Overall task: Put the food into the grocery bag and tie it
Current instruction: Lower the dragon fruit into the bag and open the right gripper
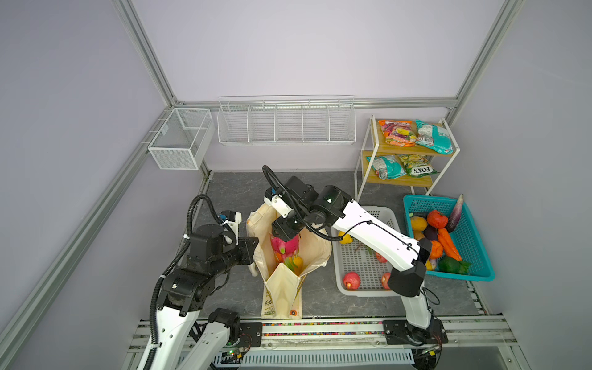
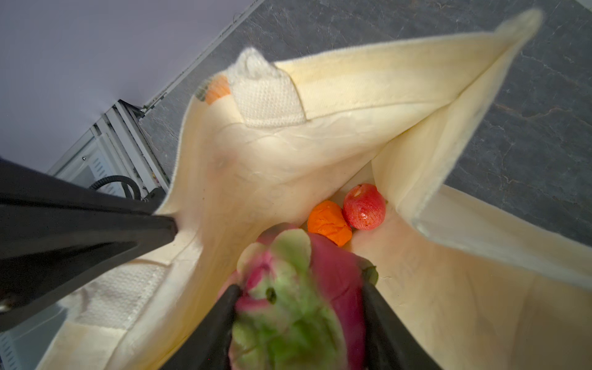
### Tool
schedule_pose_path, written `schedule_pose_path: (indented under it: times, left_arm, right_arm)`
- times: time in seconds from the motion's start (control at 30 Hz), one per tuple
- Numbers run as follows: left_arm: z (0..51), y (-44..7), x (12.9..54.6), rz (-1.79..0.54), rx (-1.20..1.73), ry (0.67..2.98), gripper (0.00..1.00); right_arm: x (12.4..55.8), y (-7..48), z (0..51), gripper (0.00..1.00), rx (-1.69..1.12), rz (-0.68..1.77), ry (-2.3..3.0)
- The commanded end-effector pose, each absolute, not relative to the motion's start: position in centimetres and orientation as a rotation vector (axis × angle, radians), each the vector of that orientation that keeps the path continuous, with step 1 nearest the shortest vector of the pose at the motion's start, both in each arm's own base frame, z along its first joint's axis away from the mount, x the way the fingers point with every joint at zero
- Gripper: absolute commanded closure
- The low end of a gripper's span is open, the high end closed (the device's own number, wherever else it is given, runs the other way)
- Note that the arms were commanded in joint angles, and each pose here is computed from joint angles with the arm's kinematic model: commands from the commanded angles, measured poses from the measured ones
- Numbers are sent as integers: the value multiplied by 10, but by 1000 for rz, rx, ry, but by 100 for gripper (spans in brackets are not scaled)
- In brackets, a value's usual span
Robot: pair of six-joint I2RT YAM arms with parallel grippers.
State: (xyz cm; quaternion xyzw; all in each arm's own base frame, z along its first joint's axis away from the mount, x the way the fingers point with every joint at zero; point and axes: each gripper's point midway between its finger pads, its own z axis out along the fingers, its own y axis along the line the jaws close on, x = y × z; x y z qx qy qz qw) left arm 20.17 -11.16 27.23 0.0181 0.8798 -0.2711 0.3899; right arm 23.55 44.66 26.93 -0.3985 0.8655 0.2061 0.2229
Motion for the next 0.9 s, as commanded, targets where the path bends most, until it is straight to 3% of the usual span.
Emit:
schedule_pose_path:
  times: [0.0,0.6,0.87]
  left_arm:
    - [289,-111,199,-702,43,2199,100]
    - [289,-110,198,-693,58,2193,100]
    - [284,-110,197,-683,69,2198,100]
  right_arm:
    - [241,457,253,43,-1098,578,2404]
    - [260,468,178,42,-1024,483,2490]
    - [266,467,170,35,-1003,454,2491]
